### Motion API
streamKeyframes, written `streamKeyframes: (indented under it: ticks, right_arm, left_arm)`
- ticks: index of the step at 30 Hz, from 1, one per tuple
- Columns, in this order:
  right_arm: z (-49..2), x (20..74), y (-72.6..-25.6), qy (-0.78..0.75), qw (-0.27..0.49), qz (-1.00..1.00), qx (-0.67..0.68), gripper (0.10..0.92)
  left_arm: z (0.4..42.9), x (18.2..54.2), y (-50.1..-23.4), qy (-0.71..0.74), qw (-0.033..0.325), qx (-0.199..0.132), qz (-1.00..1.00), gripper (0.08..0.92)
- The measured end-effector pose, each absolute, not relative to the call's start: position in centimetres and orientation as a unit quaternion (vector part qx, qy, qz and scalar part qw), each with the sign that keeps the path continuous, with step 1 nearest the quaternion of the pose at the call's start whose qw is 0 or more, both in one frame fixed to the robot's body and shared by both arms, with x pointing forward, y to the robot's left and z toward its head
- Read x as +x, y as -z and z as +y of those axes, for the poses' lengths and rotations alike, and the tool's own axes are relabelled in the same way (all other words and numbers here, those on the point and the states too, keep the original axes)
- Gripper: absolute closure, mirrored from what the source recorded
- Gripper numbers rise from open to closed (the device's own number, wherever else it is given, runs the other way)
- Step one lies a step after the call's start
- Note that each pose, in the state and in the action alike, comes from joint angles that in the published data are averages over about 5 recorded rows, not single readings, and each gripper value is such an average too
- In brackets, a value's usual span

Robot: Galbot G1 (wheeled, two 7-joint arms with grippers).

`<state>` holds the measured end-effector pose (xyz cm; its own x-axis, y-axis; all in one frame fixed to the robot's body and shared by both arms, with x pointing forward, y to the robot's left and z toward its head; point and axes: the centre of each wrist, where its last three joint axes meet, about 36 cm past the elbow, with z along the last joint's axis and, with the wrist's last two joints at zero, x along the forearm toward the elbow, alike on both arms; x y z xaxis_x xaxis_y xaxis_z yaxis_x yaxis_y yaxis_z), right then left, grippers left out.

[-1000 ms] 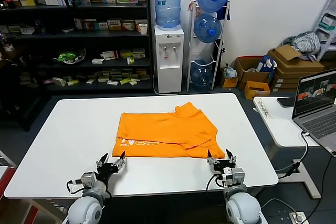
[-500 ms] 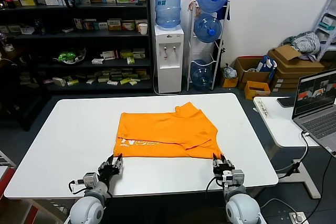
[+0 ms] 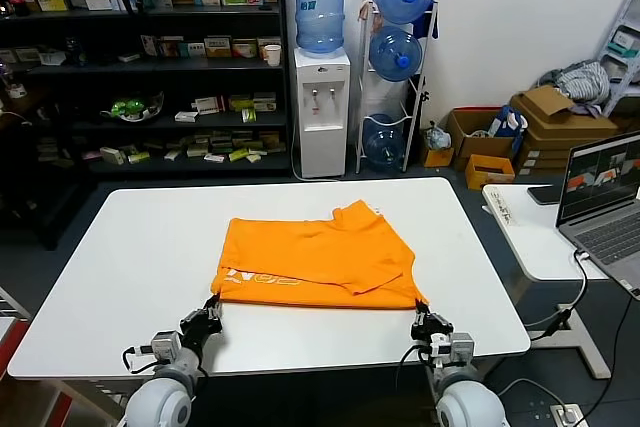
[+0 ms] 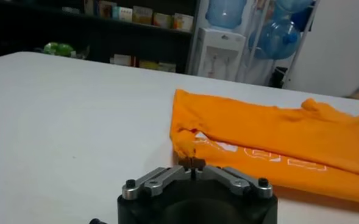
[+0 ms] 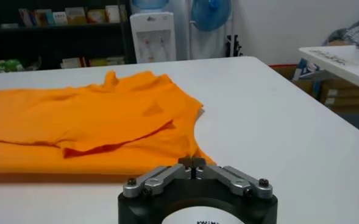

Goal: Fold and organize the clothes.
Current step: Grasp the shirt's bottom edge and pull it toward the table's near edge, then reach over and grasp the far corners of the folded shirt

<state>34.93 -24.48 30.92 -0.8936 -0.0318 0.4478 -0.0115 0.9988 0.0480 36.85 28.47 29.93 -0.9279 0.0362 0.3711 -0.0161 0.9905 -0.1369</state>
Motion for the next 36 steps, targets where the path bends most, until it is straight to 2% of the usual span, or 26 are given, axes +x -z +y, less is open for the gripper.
streamKeyframes:
  ticks: [11,15,19,23,29,34,36]
  right_arm:
    - [-24.5,28.4,-33.2,0.008,0.252,-0.967,0.022,0.875]
    - [-24.6,27.8,-34.2,0.000,0.251,-0.968,0.027,0.780]
    - [-24.7,29.3,-35.4,-0.001,0.233,-0.972,0.034,0.659]
    - [-24.6,33.0,-36.5,0.011,0.203,-0.978,0.038,0.546]
    - [-23.7,42.0,-36.7,0.026,0.168,-0.984,0.044,0.373]
    - [-22.6,50.0,-36.2,0.030,0.164,-0.985,0.052,0.239]
    - [-22.1,52.7,-36.0,0.032,0.169,-0.984,0.054,0.214]
  left_arm:
    - [28.1,29.2,-31.4,-0.060,0.207,-0.012,-0.977,0.905]
    - [28.0,27.5,-31.9,-0.054,0.207,-0.020,-0.977,0.857]
    - [28.5,27.5,-32.8,-0.047,0.195,-0.024,-0.979,0.746]
    - [29.1,29.8,-34.2,-0.045,0.169,-0.029,-0.984,0.625]
    - [29.9,36.6,-35.7,-0.060,0.134,-0.032,-0.989,0.451]
    - [30.7,43.4,-35.5,-0.070,0.130,-0.030,-0.988,0.313]
    - [30.9,45.8,-35.0,-0.072,0.138,-0.028,-0.987,0.253]
